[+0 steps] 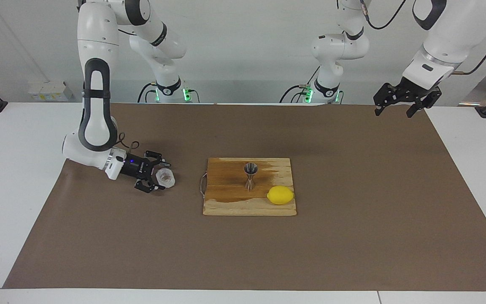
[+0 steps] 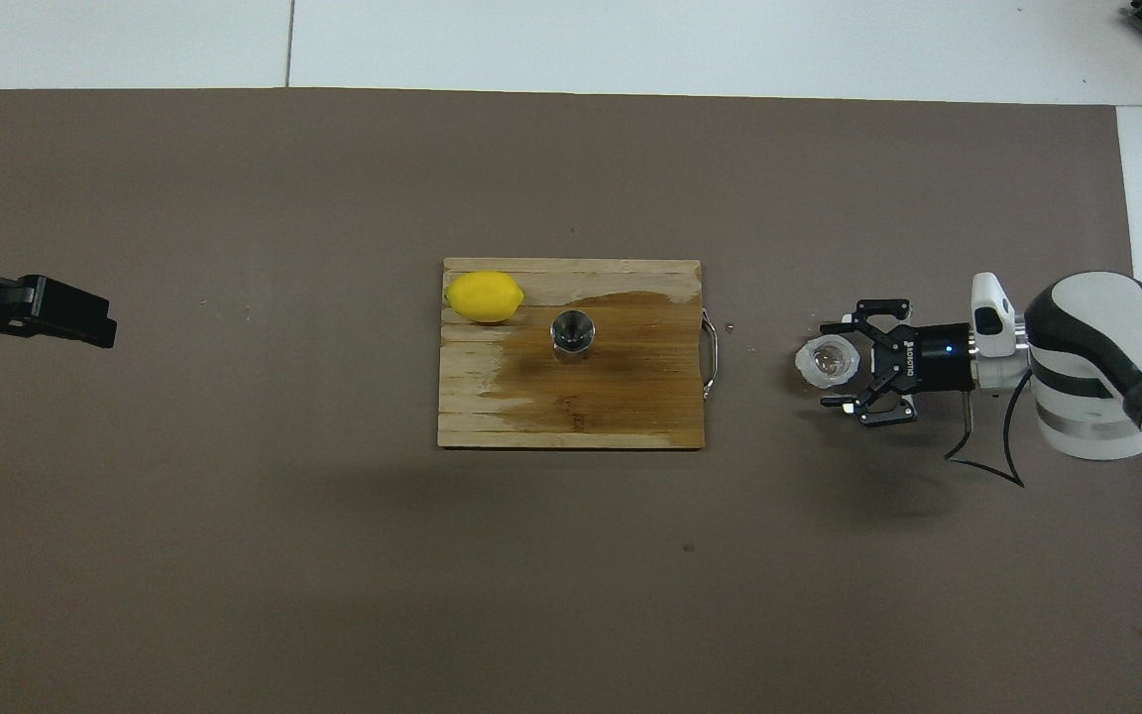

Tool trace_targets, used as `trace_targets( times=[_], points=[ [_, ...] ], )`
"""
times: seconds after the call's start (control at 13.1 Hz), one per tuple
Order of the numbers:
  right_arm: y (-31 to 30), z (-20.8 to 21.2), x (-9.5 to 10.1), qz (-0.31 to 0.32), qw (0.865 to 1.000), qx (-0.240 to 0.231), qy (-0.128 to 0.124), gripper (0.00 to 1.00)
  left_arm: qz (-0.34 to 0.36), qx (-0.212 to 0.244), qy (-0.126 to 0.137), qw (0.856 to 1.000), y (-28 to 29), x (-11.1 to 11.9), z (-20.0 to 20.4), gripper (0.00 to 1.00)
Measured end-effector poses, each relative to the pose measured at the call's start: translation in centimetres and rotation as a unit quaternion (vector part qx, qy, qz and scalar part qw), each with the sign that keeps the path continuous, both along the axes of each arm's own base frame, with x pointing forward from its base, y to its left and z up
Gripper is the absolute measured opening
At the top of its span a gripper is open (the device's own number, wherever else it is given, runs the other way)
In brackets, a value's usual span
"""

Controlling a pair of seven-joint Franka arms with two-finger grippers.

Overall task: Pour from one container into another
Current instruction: 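Grasp the small white cup with the right gripper, then lift the white cup with the right gripper over the dark cup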

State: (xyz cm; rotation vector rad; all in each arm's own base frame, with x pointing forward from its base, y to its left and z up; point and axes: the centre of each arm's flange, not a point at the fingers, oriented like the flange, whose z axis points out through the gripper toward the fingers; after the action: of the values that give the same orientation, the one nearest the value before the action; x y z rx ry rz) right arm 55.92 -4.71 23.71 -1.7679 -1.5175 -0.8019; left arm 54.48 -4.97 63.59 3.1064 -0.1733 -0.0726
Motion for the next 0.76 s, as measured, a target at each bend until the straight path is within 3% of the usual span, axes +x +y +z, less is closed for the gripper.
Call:
trace_targets(
  times=[0.08, 0.15, 0.38, 0.76],
  points=[
    [-0.1, -0.1, 0.0, -0.003, 1.0, -0.004, -0.001, 1.0, 0.0, 0.0, 0.0, 1.0, 0.0, 0.0, 0.0, 1.0],
    [-0.1, -0.1, 0.1, -0.005, 1.0, -0.007, -0.003, 0.9, 0.001, 0.0, 0.0, 1.0, 0.1, 0.0, 0.0, 1.0],
    [0.1, -0.1, 0.3, -0.011, 1.0, -0.013, -0.008, 0.52, 0.001, 0.0, 0.0, 1.0, 0.1, 0.0, 0.0, 1.0],
    [2.8, 1.1, 1.6, -0.016, 1.0, 0.0, -0.016, 0.49, 0.001, 0.0, 0.0, 1.0, 0.1, 0.0, 0.0, 1.0]
  ],
)
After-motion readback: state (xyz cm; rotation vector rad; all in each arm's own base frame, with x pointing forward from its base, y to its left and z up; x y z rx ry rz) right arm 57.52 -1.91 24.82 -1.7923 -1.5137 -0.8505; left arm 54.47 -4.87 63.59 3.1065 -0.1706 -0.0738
